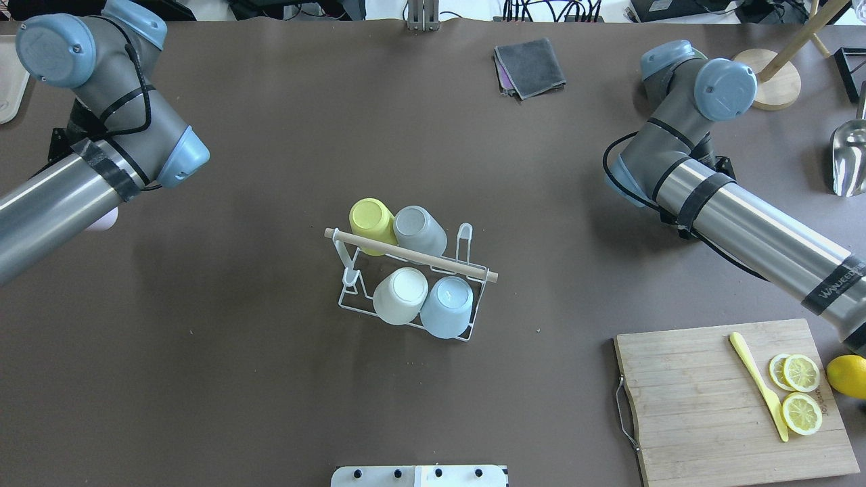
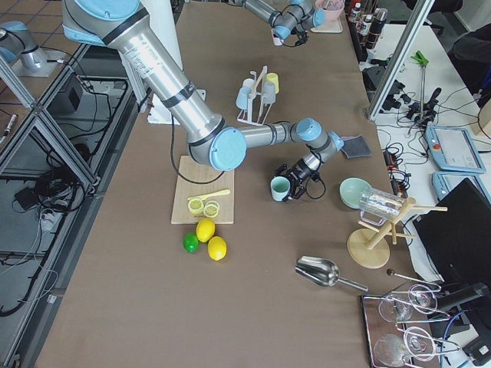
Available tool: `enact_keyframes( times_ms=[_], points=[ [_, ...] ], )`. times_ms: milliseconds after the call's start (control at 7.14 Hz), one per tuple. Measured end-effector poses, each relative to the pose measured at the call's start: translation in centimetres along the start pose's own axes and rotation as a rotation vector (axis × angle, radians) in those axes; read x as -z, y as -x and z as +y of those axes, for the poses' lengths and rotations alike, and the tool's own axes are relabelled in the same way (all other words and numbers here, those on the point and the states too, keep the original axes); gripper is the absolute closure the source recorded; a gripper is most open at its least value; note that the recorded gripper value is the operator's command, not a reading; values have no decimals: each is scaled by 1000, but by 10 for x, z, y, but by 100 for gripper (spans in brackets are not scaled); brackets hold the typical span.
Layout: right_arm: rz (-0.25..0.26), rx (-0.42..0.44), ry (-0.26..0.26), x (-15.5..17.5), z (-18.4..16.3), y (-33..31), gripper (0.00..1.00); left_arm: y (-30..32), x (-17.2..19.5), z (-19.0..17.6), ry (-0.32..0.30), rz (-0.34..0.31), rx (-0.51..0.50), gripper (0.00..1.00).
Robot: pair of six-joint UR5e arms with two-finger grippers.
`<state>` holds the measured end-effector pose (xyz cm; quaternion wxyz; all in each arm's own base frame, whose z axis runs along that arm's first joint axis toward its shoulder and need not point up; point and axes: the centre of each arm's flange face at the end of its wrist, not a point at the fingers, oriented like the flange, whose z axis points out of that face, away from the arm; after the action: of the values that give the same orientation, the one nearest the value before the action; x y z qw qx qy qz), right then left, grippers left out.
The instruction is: Place cup on cup holder
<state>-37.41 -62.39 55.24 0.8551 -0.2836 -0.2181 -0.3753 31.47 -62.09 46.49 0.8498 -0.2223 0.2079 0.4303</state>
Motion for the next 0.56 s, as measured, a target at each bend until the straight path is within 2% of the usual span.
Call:
enact_keyframes(
  times_ms=[140, 280, 420, 560],
  points=[
    [1, -2, 2, 0, 1, -1, 0, -11, 19, 12, -131, 31, -10, 74],
    [6, -3, 5, 1, 2, -2, 25, -24, 30, 36, -264, 46, -38, 75],
    [13, -4, 8, 2, 3, -2, 92, -44, 36, 65, -390, 34, -51, 75],
    [21, -3, 7, 4, 5, -3, 100, -63, 36, 93, -512, 21, -34, 76]
  ],
)
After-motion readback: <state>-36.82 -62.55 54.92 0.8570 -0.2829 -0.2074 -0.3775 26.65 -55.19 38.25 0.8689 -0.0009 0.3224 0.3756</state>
